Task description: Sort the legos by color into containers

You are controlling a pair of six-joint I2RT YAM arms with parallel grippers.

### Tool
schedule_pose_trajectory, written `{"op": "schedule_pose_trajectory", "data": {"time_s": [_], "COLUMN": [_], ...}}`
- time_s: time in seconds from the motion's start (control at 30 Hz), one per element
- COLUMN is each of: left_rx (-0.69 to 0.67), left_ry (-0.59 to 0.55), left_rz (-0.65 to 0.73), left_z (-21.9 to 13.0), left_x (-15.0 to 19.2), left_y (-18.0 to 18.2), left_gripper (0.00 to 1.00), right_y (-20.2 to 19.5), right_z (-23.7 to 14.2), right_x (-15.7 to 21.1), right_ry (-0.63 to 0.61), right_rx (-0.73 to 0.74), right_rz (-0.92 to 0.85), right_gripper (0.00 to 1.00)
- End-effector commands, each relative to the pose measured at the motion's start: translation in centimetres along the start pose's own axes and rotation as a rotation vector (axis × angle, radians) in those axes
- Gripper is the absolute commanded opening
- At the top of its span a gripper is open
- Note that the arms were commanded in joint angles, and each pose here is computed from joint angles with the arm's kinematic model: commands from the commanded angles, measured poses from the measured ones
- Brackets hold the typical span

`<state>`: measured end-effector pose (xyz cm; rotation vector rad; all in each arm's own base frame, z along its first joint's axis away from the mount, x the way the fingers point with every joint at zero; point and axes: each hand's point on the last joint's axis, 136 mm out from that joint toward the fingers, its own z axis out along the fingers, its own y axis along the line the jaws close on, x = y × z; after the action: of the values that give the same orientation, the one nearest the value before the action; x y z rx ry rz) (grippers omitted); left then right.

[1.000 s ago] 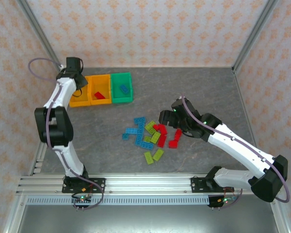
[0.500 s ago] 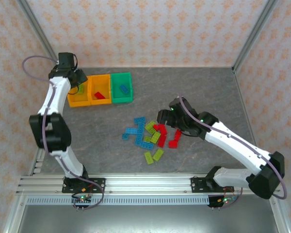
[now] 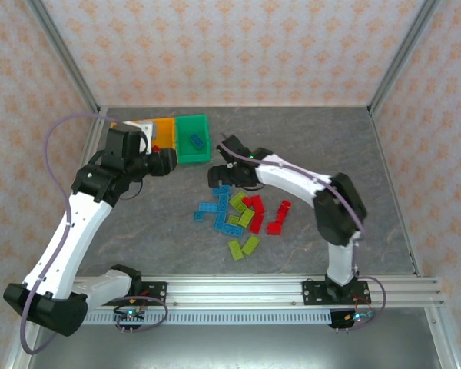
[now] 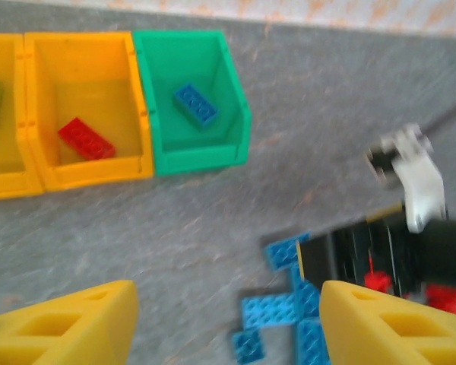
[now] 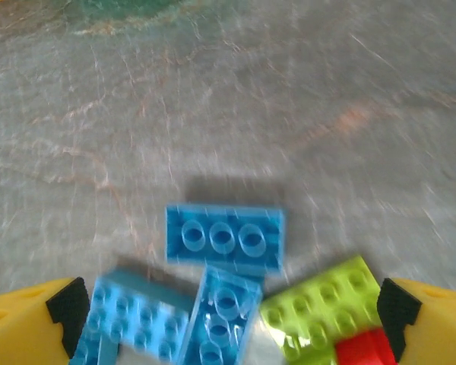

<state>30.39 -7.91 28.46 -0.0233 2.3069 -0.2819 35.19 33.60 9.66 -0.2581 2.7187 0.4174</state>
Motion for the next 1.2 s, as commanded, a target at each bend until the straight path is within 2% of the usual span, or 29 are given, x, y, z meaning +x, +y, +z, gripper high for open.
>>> {"op": "schedule_pose_trajectory", "data": {"time_s": [0.0, 0.13, 0.2, 0.37, 0.53, 0.67, 0.77, 0.87, 1.0, 1.17], "left_rx": [-0.049, -0.053, -0.065, -0.129, -0.170, -0.214, -0.275, -0.299, -0.273, -0.263], "left_ry": [0.108, 0.077, 0.067, 0.077, 0.070, 0.023, -0.033, -0.077, -0.106, -0.099], "left_rz": [0.145, 0.172, 0.168, 0.179, 0.190, 0.177, 0.164, 0.148, 0.146, 0.148], "left_z": [-0.2, 0.2, 0.6, 1.0, 1.1, 0.5, -0.4, -1.2, -1.4, -1.3], "left_x": [3.9, 4.8, 5.1, 5.8, 5.9, 5.5, 5.0, 4.5, 4.4, 4.6], "left_y": [1.5, 2.0, 2.3, 3.6, 4.4, 5.2, 6.2, 6.7, 6.3, 6.2], "left_gripper": [0.72, 0.89, 0.94, 0.96, 0.96, 0.97, 0.98, 0.98, 0.98, 0.98], "right_y": [-0.1, -0.1, -0.1, -0.6, -0.4, 1.7, 3.2, 4.3, 6.2, 7.7], "right_z": [2.6, 5.5, 6.2, 6.4, 5.1, 0.6, -3.4, -5.7, -6.1, -3.0], "right_x": [0.8, 1.1, 1.6, 2.7, 1.8, -1.3, -4.4, -7.6, -11.7, -16.6], "right_ry": [0.064, 0.108, 0.138, 0.162, 0.120, -0.016, -0.167, -0.310, -0.459, -0.541], "right_rx": [0.076, 0.104, 0.121, 0.164, 0.164, 0.065, -0.004, -0.048, -0.079, -0.053], "right_rz": [-0.075, -0.069, -0.070, -0.073, -0.033, 0.009, 0.022, 0.019, -0.034, -0.126], "right_gripper": [0.99, 0.99, 0.94, 0.75, 0.56, 0.54, 0.53, 0.53, 0.51, 0.52]}}
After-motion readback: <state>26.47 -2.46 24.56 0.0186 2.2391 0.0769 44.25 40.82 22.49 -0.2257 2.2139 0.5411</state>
